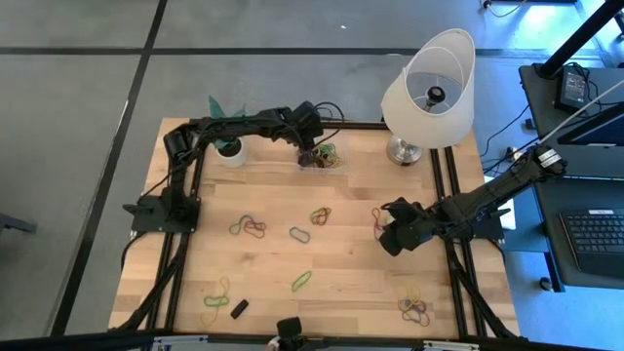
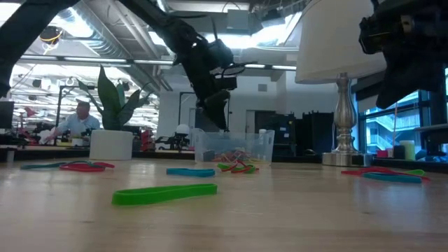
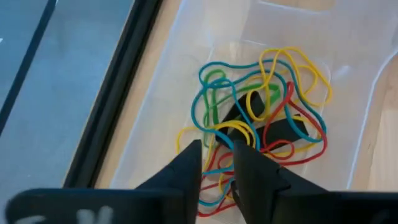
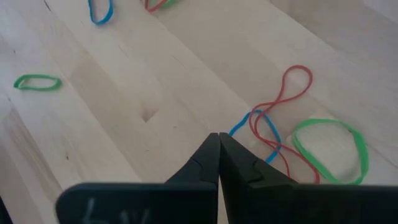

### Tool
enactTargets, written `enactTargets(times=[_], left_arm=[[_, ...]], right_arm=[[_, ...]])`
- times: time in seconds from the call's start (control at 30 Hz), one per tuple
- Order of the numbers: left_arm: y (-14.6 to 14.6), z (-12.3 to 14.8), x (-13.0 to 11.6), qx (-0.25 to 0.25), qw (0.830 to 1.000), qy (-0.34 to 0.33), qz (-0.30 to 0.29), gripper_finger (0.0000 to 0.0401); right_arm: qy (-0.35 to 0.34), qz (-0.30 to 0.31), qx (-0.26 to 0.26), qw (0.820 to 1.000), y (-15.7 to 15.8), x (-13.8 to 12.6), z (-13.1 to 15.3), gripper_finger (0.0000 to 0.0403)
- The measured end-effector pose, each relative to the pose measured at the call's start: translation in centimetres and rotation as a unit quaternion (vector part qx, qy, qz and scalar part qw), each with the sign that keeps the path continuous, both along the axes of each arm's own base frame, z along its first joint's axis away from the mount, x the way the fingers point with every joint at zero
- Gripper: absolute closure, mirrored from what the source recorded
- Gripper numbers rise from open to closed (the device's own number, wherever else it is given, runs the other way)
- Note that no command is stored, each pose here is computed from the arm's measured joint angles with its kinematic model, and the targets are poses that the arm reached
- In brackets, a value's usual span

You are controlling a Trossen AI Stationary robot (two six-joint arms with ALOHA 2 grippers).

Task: Pick and place rubber bands into bin
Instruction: Put the green rubber band into the transparent bin

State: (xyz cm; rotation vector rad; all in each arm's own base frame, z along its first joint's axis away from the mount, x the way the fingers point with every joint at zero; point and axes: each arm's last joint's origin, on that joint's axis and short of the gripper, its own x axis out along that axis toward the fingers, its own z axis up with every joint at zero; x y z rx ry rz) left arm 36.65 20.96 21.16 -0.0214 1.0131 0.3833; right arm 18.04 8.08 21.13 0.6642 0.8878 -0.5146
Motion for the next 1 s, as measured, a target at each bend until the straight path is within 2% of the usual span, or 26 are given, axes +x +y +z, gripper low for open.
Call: enactTargets(times=[0.2, 0.37, 0.63, 0.73, 0.83, 0.9, 1.0], left_arm=[[-0.2, 2.5, 0.6, -0.001, 1.0, 0.0, -0.003, 0.0282], [-2.2, 4.5, 1.3, -0.041, 0.999, 0.003, 0.026, 0.0296], [-10.1, 5.3, 3.1, -0.086, 0.996, 0.016, -0.008, 0.0391], [-13.6, 5.4, 3.7, -0.097, 0.995, 0.016, -0.032, 0.0398], [-17.1, 5.4, 4.1, -0.113, 0.989, 0.026, -0.087, 0.04], [-19.3, 5.3, 4.1, -0.126, 0.985, 0.033, -0.111, 0.0399], [-21.8, 4.2, 3.9, -0.135, 0.984, 0.046, -0.103, 0.04]], right_arm=[[0.0, 0.002, -0.001, 1.0, 0.0, 0.0, 0.0, 0.0396], [0.001, 0.005, -0.003, 1.0, 0.0, 0.0, 0.0, 0.0396], [0.008, 0.05, -0.032, 0.998, 0.0, 0.0, 0.0, 0.0396], [0.017, 0.105, -0.068, 0.992, 0.0, 0.0, 0.0, 0.0396], [0.025, 0.16, -0.103, 0.982, 0.0, 0.0, 0.0, 0.0396], [0.028, 0.172, -0.111, 0.978, 0.0, 0.0, 0.0, 0.0396], [0.042, 0.15, -0.108, 0.982, -0.6, 0.0, -0.1, 0.0396]])
